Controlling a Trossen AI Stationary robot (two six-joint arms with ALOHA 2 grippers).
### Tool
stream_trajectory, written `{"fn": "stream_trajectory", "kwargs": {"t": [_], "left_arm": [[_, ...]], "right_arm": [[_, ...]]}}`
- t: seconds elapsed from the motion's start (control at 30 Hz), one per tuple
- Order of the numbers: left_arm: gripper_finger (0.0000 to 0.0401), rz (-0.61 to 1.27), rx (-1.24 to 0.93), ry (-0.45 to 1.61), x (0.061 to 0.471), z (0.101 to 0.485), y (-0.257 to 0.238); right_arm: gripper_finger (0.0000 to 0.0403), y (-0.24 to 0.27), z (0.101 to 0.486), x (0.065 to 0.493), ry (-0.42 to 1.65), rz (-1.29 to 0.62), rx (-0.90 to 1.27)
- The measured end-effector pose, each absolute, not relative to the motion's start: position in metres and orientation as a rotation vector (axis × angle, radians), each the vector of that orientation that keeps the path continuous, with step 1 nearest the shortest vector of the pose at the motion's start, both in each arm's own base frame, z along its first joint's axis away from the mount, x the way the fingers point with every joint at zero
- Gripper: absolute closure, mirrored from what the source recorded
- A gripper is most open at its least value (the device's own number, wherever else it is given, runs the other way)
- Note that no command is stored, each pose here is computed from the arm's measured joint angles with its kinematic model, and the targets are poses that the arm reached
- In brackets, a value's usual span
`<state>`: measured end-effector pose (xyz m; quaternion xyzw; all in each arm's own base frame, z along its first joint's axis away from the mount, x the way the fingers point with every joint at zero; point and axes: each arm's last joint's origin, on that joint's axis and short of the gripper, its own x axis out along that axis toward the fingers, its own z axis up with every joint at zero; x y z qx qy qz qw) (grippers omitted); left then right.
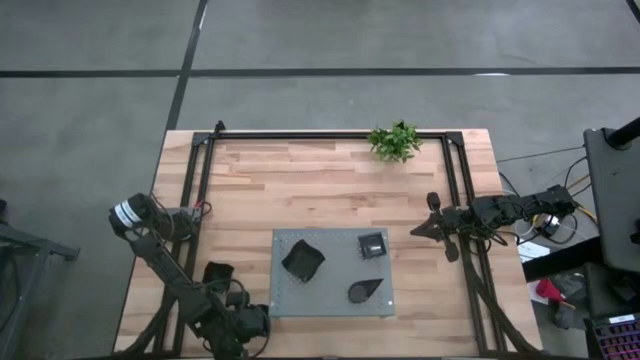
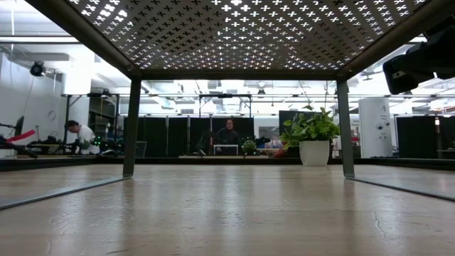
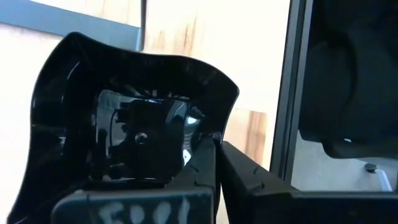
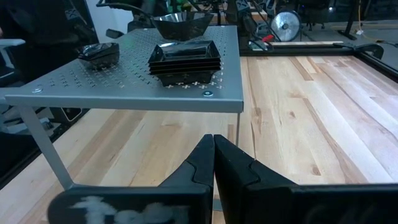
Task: Pick & Place Mini shaped plates
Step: Stack the distorted square plate on top of the distorted square plate on the shelf
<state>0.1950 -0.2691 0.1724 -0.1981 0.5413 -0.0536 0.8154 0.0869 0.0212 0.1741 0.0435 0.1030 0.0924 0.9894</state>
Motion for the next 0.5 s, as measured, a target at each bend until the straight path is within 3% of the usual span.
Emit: {"fn": "stream_trajectory", "kwargs": {"t": [0.5], "left_arm": [[0.0401,-0.064,-0.351,1.252,0.19,0.234,-0.264]], "right_arm": [[0.0394,0.021,0.174,0.087,0.207,0.185,0.087]]}}
